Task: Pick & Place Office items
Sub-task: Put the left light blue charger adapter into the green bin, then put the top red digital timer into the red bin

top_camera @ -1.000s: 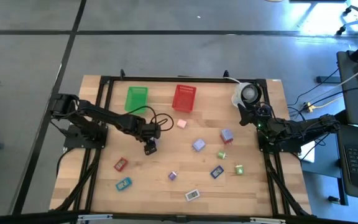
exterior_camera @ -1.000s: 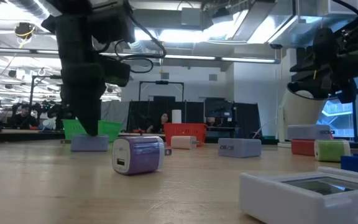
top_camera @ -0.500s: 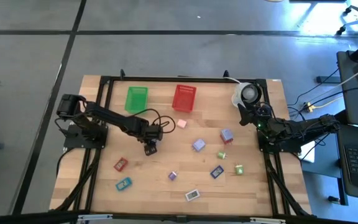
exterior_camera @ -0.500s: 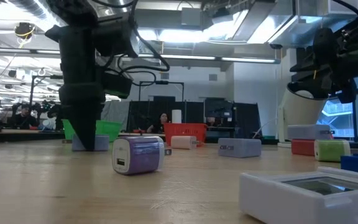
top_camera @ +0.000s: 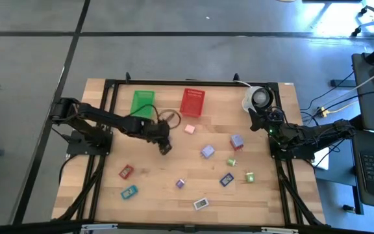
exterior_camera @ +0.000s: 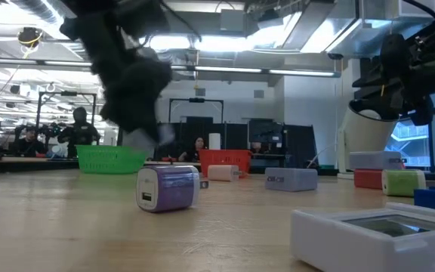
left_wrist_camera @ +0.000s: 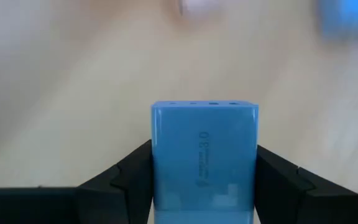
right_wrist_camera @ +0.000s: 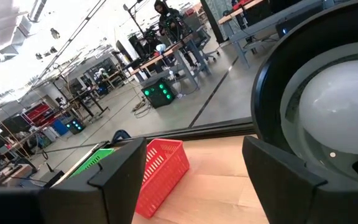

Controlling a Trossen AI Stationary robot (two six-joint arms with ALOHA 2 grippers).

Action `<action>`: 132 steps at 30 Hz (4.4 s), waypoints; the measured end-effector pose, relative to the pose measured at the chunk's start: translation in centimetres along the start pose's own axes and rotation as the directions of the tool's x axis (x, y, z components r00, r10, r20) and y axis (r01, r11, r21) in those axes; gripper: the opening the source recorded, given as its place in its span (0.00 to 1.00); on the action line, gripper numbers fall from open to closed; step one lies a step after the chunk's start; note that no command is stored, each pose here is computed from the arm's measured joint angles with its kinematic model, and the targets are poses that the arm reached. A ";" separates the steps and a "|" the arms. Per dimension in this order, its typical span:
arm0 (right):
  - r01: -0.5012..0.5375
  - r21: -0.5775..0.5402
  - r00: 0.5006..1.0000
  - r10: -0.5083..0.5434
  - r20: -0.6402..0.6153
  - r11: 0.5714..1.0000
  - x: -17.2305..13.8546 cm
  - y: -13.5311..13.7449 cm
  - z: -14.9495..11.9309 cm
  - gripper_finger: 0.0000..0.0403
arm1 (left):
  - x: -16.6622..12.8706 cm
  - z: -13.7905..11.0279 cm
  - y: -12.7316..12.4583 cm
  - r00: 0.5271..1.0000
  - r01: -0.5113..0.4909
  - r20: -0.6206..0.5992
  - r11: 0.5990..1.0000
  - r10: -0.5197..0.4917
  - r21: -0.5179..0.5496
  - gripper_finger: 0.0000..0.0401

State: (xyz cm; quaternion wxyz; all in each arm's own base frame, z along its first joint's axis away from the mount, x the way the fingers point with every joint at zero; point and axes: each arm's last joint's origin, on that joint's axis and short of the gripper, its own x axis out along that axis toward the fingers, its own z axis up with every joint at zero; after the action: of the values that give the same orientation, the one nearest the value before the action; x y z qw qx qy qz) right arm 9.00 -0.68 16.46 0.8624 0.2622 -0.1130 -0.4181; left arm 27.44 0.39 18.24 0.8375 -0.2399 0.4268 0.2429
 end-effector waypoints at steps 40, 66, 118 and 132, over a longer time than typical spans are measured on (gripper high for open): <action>-0.010 -0.138 1.000 0.010 -0.006 0.990 0.0 0.0 0.0 0.67 | -1.2 4.6 16.2 0.866 -0.465 -0.126 0.686 0.484 -0.560 0.54; -0.010 -0.138 1.000 0.010 -0.006 0.990 0.0 0.0 0.0 0.67 | 1.8 3.8 16.1 0.855 -0.507 -0.238 0.648 0.461 -0.568 0.62; -0.009 -0.139 1.000 0.008 -0.005 0.990 0.0 0.0 0.0 0.67 | -9.1 -2.3 -2.6 0.912 -0.084 -0.409 0.991 0.036 -0.100 0.63; -0.011 -0.139 1.000 0.010 -0.007 0.990 0.0 0.0 0.0 0.67 | -9.6 -3.9 -2.4 0.893 -0.151 -0.422 0.988 0.155 0.043 0.63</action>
State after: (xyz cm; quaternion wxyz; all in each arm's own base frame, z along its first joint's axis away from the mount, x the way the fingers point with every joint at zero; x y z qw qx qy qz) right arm 9.03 -0.66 16.47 0.8810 0.2022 -0.0824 -0.4198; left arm 21.63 -5.76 24.63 0.7042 -0.2486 0.6171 0.2480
